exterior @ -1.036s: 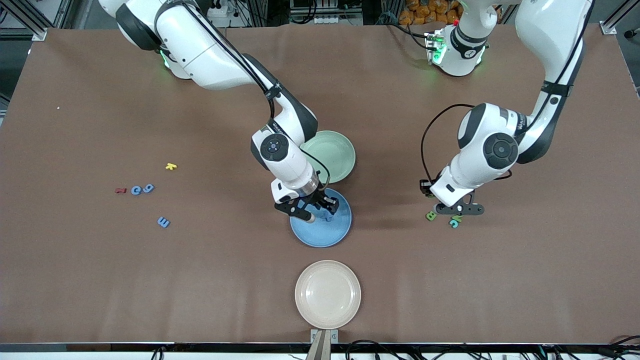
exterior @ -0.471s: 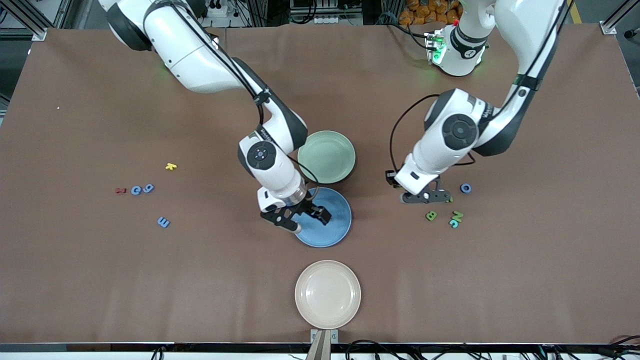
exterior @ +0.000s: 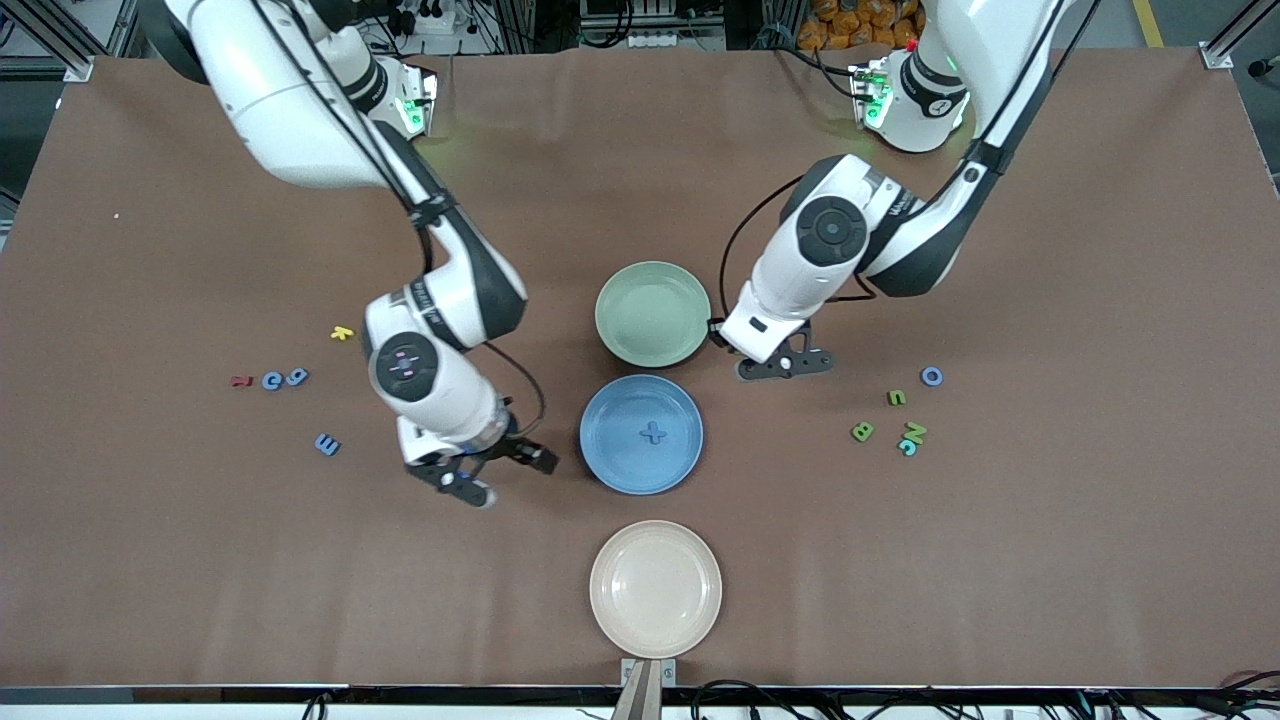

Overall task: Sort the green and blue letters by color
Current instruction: 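Drop the green q onto the green plate while the right gripper withdraws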

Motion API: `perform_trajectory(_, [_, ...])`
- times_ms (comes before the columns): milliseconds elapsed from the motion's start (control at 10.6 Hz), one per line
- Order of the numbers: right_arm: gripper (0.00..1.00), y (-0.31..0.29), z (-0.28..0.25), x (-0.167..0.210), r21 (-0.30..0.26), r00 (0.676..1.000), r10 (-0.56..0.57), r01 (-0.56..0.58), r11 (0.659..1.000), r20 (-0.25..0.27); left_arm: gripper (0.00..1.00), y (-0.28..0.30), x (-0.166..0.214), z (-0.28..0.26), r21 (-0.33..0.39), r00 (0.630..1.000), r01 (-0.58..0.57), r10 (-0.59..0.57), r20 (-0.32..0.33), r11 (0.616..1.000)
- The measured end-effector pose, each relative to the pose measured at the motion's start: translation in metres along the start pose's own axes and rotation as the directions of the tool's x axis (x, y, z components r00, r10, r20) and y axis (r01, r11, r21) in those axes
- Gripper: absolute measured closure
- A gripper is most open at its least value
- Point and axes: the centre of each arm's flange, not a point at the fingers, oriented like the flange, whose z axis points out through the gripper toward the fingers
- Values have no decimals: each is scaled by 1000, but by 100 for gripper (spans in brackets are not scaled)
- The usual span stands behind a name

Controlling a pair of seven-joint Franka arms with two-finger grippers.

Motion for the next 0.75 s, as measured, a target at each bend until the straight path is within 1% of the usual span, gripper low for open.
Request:
perform_trajectory(188, [0, 50, -27, 40, -42, 1000, -9, 10, 999, 14, 72, 23, -13, 19, 37, 1000, -5, 6, -16, 999])
perform_trajectory(283, [0, 80, -39, 58, -64, 1000, -8, 10, 998, 26, 72, 34, -16, 28, 45, 1000, 17, -16, -23, 999])
perform_trajectory(377, [0, 111, -48, 74, -89, 999, 11, -8, 996, 37, 72, 48, -21, 35, 40, 999, 41, -40, -21, 998])
perform_trajectory(565, [0, 171, -51, 101, -130, 996, 77, -71, 989, 44, 72, 70, -33, 49, 33, 991, 135, -135, -8, 990])
perform_trajectory(754, [0, 225, -41, 117, -166, 988, 143, -132, 977, 59, 72, 88, -57, 65, 46, 985, 170, -171, 9, 984])
